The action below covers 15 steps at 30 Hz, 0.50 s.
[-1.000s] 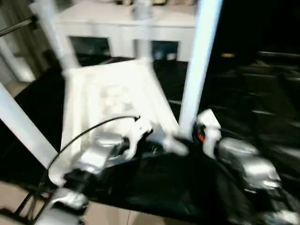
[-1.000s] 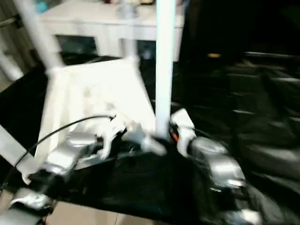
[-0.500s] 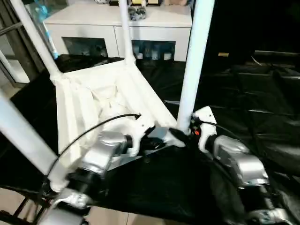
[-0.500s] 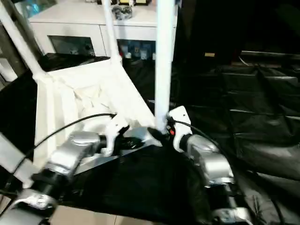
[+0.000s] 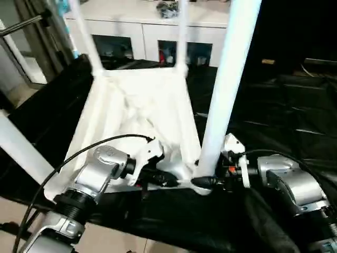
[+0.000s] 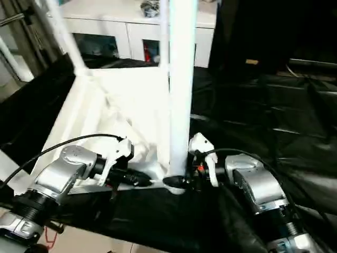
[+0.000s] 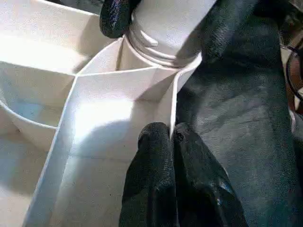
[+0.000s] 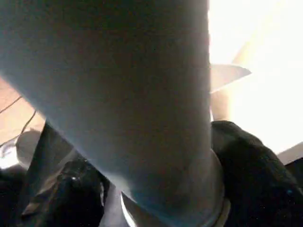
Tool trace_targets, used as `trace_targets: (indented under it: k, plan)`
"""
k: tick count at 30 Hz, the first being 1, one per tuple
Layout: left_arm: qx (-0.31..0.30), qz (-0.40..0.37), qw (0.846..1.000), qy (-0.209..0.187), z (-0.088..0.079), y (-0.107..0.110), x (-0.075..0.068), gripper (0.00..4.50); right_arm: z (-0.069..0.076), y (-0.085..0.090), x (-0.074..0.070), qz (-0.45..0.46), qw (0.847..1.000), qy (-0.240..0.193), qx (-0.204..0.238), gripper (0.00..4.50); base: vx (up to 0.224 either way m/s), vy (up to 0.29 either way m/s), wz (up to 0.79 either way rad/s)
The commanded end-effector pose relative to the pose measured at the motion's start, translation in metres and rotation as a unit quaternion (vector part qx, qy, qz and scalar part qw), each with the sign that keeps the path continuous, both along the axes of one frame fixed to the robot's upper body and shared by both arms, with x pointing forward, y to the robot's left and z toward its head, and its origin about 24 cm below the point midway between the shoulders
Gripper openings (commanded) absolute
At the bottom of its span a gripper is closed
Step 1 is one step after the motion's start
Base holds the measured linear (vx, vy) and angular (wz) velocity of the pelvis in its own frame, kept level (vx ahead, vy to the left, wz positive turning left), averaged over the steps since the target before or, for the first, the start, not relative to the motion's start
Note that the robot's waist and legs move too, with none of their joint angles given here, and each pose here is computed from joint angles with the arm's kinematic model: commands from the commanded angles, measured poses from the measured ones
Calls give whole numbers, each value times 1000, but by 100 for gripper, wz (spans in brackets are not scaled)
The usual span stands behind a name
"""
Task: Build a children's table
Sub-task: Rotate leg to tighten
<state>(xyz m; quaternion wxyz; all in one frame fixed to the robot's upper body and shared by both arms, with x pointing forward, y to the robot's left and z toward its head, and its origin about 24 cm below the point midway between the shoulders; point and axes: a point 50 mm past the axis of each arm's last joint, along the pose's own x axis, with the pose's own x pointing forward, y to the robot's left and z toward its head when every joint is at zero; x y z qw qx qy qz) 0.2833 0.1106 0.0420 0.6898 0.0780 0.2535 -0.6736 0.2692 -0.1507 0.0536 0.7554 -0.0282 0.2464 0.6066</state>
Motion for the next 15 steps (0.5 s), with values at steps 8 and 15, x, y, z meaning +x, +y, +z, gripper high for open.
trace_targets:
  k: [8,15]
  plan:
    - [-32,65,996,-48,17,-7,15,0,-12,31,-11,21,999,16,34,270,0,0,0]
    - [-28,207,976,-58,7,-28,26,0,-33,47,11,-200,979,-14,33,260,0,0,0]
